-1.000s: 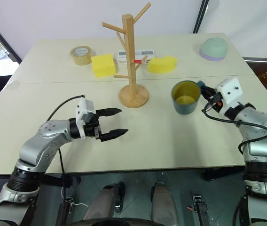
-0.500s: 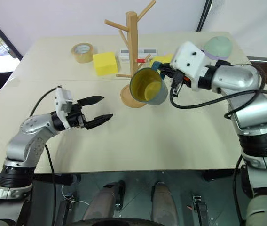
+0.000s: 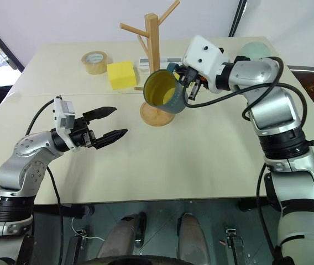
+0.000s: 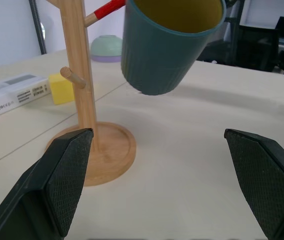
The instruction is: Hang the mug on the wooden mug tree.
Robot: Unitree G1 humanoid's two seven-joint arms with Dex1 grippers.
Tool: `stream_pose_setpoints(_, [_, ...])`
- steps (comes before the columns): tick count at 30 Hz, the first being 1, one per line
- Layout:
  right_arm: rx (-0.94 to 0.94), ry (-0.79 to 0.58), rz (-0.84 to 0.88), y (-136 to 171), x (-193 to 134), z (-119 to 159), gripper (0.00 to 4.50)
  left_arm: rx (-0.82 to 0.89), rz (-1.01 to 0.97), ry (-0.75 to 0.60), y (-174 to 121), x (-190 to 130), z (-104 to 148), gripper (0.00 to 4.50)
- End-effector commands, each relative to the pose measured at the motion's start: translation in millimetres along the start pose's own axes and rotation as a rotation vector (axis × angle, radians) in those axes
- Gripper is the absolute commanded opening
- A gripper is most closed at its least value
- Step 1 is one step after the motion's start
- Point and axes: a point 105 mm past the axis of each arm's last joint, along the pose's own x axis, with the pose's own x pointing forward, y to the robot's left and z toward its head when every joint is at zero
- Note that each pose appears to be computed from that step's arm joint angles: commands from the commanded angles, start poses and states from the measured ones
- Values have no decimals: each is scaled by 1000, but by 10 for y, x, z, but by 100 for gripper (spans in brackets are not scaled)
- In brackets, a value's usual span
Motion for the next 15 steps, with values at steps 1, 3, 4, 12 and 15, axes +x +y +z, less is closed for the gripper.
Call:
stream_pose_setpoints(1, [-45, -28, -31, -115, 3, 155, 3, 34, -1, -25, -25, -19, 120, 450])
stream_pose_setpoints(3, [-47, -22, -26, -112, 30, 149, 3, 34, 0, -24, -27, -20, 122, 450])
stream_pose_setpoints(4, [-47, -18, -23, -109, 40, 144, 3, 34, 1, -24, -29, -20, 123, 450])
stream_pose_setpoints(12, [-56, -11, 1, -71, 87, 121, 62, 34, 2, -25, -39, -9, 126, 450])
stream_pose_setpoints(15, [-67, 3, -24, -115, 48, 86, 188, 33, 2, -25, -40, -2, 125, 450])
